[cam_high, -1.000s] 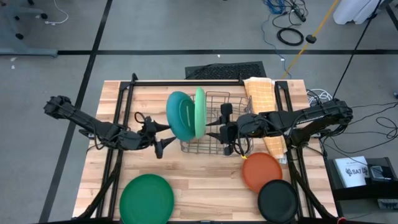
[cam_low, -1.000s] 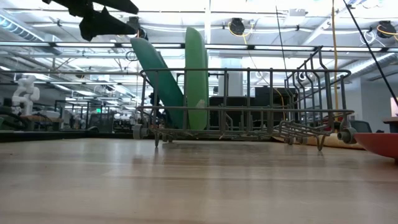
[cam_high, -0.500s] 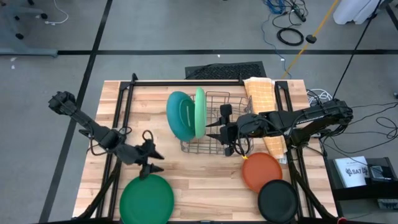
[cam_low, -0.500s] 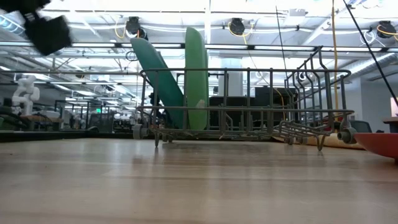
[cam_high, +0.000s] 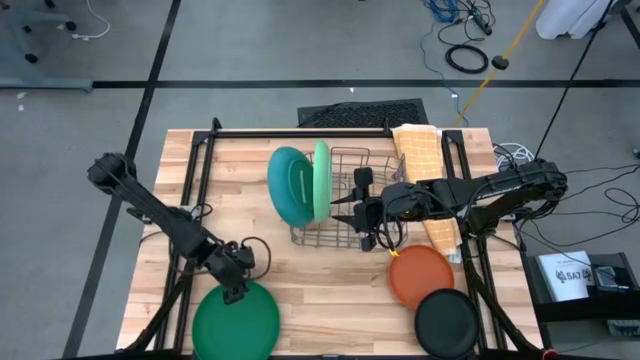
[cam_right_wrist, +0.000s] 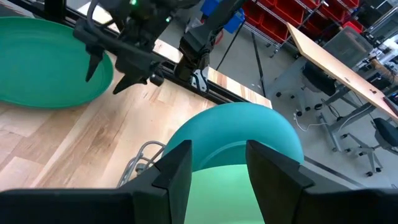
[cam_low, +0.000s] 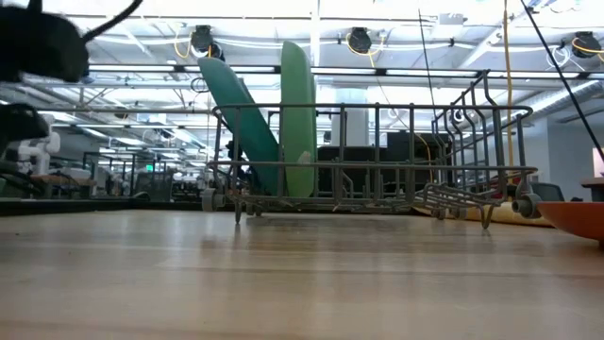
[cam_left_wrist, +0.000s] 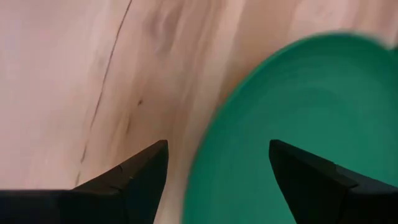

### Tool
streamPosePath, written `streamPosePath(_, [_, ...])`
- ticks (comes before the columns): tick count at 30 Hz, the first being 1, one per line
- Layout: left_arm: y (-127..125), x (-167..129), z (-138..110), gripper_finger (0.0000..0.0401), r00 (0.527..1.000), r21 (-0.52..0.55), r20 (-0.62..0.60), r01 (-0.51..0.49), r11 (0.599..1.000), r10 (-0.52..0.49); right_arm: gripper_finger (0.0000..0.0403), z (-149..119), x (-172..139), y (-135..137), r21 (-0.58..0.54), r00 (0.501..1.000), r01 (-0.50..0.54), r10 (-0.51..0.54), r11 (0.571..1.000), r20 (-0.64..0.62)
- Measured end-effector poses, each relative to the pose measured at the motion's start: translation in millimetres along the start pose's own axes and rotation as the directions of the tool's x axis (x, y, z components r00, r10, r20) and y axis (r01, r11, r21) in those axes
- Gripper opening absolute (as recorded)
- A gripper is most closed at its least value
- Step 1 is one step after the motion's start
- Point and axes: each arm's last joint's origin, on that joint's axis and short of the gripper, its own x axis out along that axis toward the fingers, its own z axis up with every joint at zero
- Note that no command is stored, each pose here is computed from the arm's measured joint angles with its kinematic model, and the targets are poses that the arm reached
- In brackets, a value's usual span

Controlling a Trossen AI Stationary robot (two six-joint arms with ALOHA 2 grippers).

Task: Sort dishes
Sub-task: Put the dark green plate in the dishwasher rack

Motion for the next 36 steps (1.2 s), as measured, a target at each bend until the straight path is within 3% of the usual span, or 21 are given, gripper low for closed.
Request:
streamPosePath(4, [4.6,9.6,-3.2,0.0289,0.996,-0.002,-0.058,-0.073,0.997,0.073,0.0144,0.0,0.0,0.0,0.000,1.000,0.000,0.000,1.000,0.000])
streamPosePath(10, [6.0,22.0,-5.9,0.0289,0.985,-0.003,-0.142,-0.095,0.995,0.094,0.0144,-0.5,0.0,0.2,-0.002,1.000,-0.002,0.002,1.000,-0.005])
streamPosePath(16, [5.5,28.8,-4.7,0.0280,0.984,0.001,-0.137,-0.112,0.994,0.111,0.0144,-1.5,0.0,0.6,-0.005,1.000,-0.006,0.006,1.000,-0.015])
streamPosePath(27, [7.3,30.9,5.4,0.0128,0.992,0.097,-0.036,-0.119,0.988,0.123,0.0144,-2.1,0.0,0.7,-0.007,1.000,-0.004,0.004,1.000,-0.022])
streamPosePath(33, [-2.3,27.5,19.9,0.0026,0.991,0.251,0.105,-0.108,0.962,0.084,0.0144,-2.1,0.0,0.6,-0.007,1.000,-0.004,0.004,1.000,-0.023])
streamPosePath(36, [-9.3,20.9,31.2,0.0014,0.980,0.347,0.176,-0.145,0.927,0.087,0.0144,-2.2,0.0,0.6,-0.007,1.000,-0.004,0.004,1.000,-0.023])
